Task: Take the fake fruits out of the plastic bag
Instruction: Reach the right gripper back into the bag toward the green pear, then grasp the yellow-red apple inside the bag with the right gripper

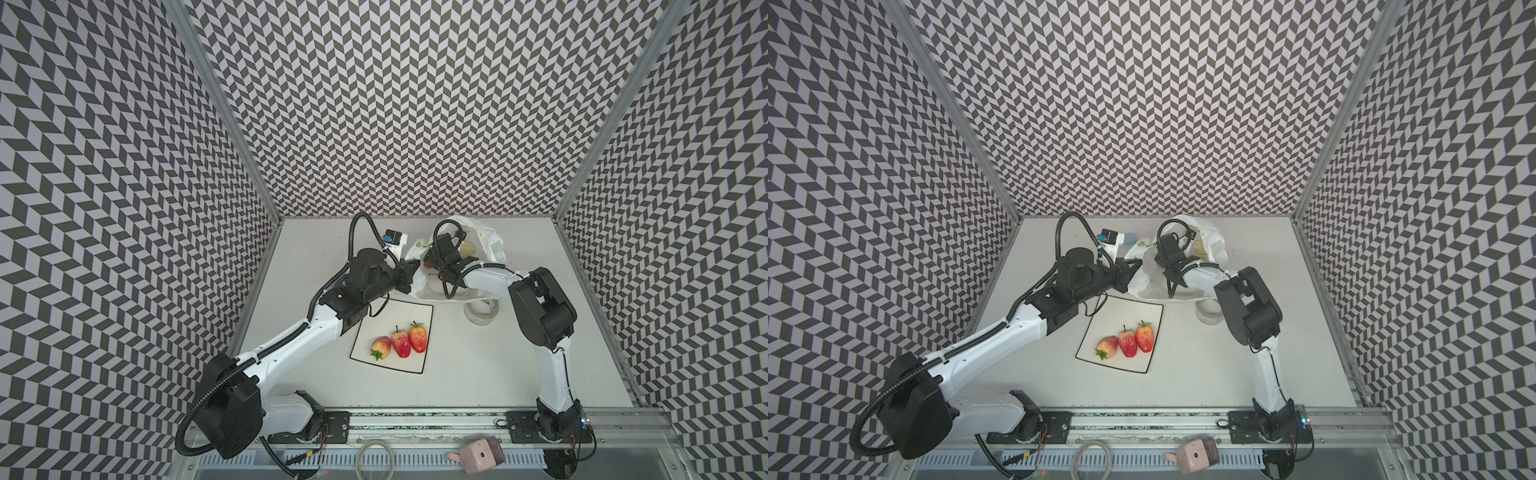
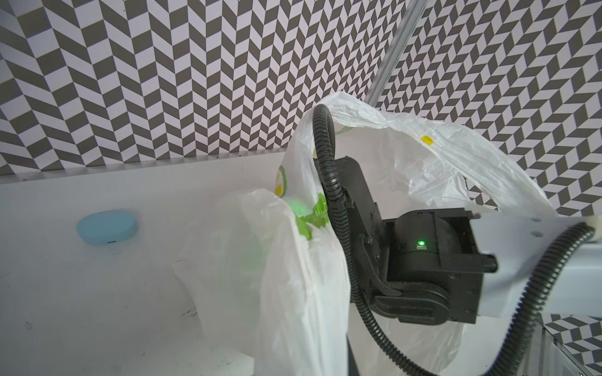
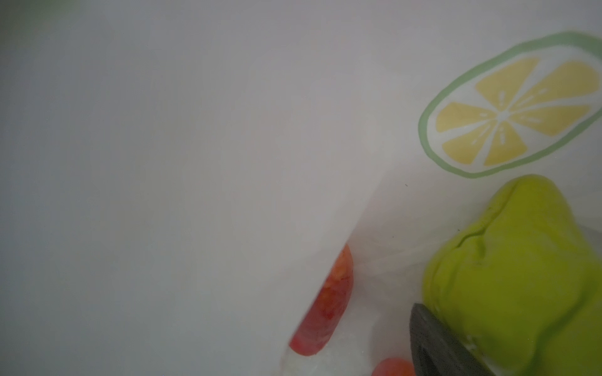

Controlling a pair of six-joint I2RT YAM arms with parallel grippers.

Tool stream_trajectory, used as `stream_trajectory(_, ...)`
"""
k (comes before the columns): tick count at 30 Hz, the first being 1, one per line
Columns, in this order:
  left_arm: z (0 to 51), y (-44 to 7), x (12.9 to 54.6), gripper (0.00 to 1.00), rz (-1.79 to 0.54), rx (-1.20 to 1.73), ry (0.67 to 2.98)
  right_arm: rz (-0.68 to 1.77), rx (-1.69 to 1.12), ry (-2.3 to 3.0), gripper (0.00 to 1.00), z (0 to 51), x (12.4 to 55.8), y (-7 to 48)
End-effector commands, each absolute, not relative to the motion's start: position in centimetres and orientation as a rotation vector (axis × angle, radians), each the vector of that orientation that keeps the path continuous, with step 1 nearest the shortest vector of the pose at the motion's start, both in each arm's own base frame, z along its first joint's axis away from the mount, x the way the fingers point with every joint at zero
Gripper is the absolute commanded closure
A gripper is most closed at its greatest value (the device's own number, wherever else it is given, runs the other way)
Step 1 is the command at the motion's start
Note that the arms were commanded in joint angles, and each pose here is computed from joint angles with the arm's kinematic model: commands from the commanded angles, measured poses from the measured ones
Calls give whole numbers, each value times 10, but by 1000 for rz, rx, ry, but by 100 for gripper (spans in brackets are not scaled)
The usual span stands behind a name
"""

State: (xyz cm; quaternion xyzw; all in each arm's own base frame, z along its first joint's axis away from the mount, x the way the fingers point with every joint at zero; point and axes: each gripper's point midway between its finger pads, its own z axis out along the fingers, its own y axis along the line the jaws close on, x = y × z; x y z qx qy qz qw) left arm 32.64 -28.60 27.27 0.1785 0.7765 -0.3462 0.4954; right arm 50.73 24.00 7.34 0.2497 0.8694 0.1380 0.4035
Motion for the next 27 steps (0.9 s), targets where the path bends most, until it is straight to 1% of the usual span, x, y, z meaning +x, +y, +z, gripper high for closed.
stream_trajectory(1,276,-292,323,100,-854,468,1870,390,545,2155,21,79,525,254)
stream_trajectory(9,276,-294,325,100,-853,476,1885,329,441,2225,19,49,533,265)
stream_trajectory(12,276,-293,325,100,-843,474,1888,289,447,2252,21,42,536,264)
stream_trajectory(15,276,-289,325,100,-830,462,1888,268,453,2238,28,45,541,263)
stream_trajectory(16,276,-288,326,100,-822,453,1890,269,448,2229,32,48,542,263)
stream_trajectory(20,277,-281,329,100,-788,415,1887,303,418,2194,45,72,545,267)
stream_trajectory(23,278,-276,334,100,-753,385,1885,365,391,2181,53,91,539,271)
stream_trajectory(27,278,-270,338,100,-735,332,1880,472,360,2167,57,116,518,274)
